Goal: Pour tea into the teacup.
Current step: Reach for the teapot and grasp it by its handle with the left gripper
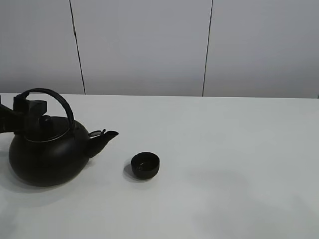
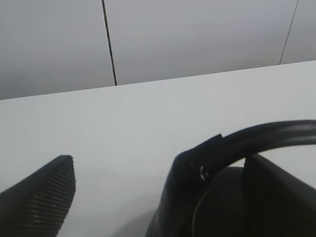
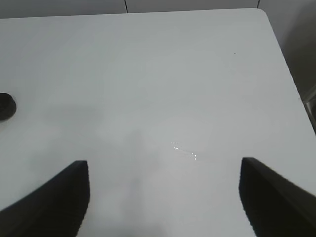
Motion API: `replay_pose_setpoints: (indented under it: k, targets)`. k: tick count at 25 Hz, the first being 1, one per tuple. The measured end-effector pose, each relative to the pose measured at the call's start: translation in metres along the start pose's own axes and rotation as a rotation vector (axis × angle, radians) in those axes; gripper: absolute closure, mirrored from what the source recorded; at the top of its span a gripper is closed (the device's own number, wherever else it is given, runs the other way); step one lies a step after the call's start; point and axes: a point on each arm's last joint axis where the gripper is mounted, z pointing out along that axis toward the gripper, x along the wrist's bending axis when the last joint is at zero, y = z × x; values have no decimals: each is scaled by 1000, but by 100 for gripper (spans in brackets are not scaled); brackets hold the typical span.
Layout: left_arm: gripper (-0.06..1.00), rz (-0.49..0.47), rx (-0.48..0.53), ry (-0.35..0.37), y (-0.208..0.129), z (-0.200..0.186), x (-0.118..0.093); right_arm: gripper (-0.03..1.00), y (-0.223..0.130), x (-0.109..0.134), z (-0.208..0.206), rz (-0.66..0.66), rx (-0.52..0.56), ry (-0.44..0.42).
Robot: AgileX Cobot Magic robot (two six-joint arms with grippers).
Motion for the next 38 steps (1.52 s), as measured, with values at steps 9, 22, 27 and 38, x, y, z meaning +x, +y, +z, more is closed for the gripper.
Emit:
replay_pose_setpoints:
  k: [9,22,27,38]
  targets:
    - [38,-9,6,12,-6,8,3,40,0,0,0,0,0,0]
    - [83,30,7,-32,-6,8,-1,40,0,0,0,0,0,0]
    - [83,34,8,-36,-6,8,-2,40,0,0,0,0,0,0]
    - [83,80,28,-82,11,10,-4,40,0,0,0,0,-1,0]
